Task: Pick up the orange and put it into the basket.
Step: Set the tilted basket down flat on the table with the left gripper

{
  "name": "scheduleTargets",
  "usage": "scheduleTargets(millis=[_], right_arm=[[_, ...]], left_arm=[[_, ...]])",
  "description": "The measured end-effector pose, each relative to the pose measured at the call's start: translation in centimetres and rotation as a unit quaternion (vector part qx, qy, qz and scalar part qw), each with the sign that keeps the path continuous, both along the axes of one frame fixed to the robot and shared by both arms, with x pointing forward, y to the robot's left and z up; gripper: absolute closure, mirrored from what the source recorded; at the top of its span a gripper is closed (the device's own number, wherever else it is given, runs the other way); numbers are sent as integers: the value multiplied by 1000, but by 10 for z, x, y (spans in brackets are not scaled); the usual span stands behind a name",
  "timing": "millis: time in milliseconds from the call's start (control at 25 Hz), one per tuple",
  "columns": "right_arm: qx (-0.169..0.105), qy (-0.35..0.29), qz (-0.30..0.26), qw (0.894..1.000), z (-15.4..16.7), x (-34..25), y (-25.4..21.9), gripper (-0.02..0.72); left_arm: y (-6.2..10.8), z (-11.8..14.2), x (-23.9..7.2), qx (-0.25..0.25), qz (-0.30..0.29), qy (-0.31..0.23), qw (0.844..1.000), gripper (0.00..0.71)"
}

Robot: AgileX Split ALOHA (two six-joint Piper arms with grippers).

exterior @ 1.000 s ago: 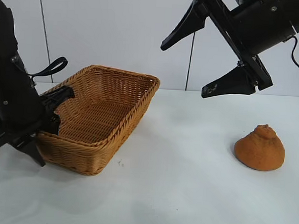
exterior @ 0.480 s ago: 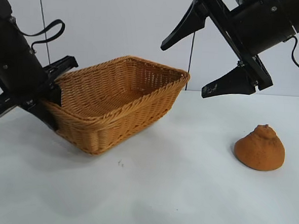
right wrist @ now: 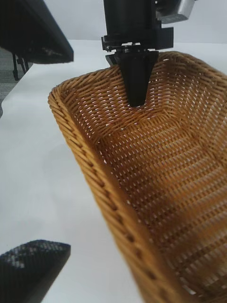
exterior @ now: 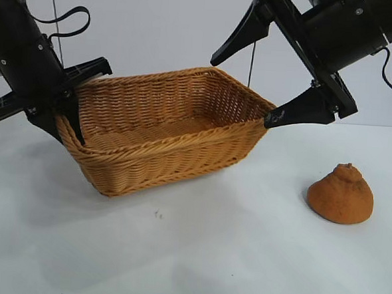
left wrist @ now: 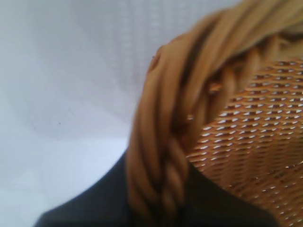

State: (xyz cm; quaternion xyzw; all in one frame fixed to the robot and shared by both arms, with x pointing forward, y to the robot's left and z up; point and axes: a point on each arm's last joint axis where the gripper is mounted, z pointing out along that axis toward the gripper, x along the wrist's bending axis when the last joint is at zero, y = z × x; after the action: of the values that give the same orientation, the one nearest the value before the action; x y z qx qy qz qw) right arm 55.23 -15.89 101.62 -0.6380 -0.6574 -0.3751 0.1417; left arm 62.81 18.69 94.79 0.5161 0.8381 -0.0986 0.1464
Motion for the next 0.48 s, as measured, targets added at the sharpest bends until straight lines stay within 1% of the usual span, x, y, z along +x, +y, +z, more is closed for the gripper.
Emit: scheduleTargets(millis=[80,240,360,480], right_arm=[[1,3,3,1000,0,-1,0,10],[2,6,7,1000,0,-2,1,10],[2,6,7,1000,0,-2,1,10],[3,7,8,1000,0,-2,1,10]], left_arm=[[-3,-3,8,5,-46,5,999,625],[-8,1,22,10,-133,3,991,625],[-8,3,26,16,-155,1,988,625],[-4,-1,27,38,-174,3,984,625]])
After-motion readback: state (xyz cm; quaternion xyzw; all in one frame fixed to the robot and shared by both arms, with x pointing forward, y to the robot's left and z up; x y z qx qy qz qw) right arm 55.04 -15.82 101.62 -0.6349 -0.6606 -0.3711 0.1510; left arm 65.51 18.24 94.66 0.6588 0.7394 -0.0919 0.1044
